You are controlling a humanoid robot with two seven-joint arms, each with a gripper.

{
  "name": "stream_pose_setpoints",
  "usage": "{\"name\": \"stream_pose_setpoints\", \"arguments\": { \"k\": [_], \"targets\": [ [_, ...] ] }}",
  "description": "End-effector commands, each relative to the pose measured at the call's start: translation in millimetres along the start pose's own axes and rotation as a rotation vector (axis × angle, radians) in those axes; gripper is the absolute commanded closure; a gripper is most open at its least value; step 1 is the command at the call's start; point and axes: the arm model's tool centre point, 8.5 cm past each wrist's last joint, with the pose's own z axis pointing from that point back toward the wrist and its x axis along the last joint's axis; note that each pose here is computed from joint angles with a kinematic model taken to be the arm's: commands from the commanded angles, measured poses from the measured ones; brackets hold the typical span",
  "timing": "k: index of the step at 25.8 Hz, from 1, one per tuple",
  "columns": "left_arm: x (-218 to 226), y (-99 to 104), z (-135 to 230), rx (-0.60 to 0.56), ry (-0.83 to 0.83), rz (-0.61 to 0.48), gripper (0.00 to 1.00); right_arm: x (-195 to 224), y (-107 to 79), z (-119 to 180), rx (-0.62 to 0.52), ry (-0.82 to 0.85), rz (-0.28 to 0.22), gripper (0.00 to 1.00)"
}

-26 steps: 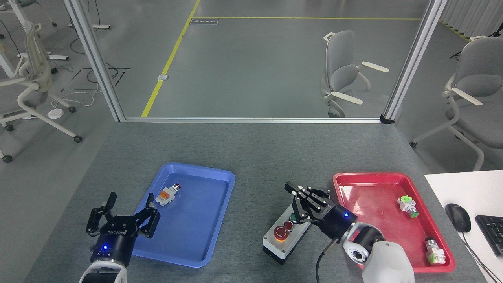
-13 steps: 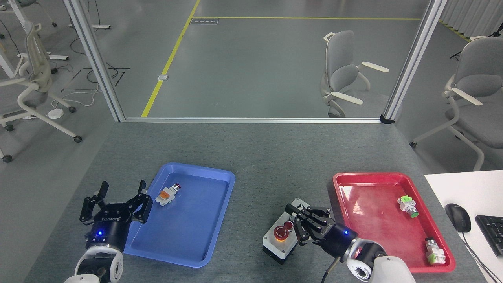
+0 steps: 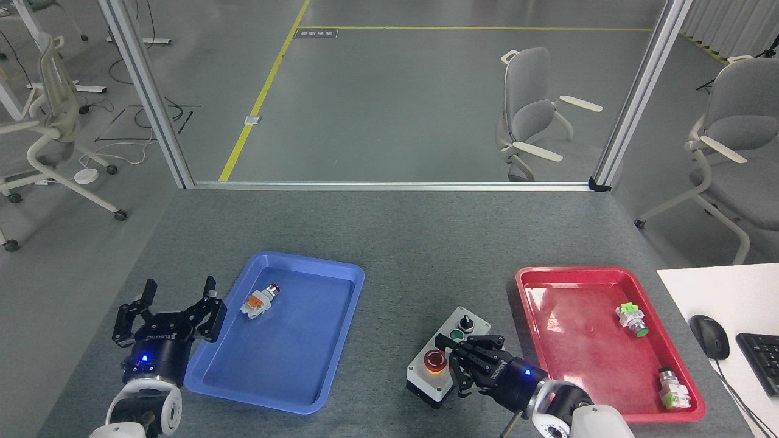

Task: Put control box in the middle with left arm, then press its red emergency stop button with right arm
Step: 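Move the right gripper over the red emergency stop button, then press down on the red emergency stop button with the right gripper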

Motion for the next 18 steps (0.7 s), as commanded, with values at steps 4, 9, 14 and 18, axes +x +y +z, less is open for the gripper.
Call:
{"name": "stream_pose_setpoints", "arguments": {
  "k": [4, 9, 14, 18],
  "targets": [
    [-1, -1, 0, -0.005, 0.002, 0.001, 0.01, 9, 2.7, -7, 0.017, -0.028, 0.011, 1.0],
    [-1, -2, 1, -0.006, 0.002, 0.003, 0.01, 14, 3.5, -12, 0.029, -0.05, 0.025, 1.0],
    [-2, -3, 2, -0.012, 0.004, 0.006, 0.01, 15, 16.9, -9, 0.07, -0.046, 0.018, 1.0],
    [2, -11, 6, -0.03, 0.006, 0.023, 0.01, 16, 23.8, -8, 0.108, -0.049, 0.045, 1.0]
  ]
}}
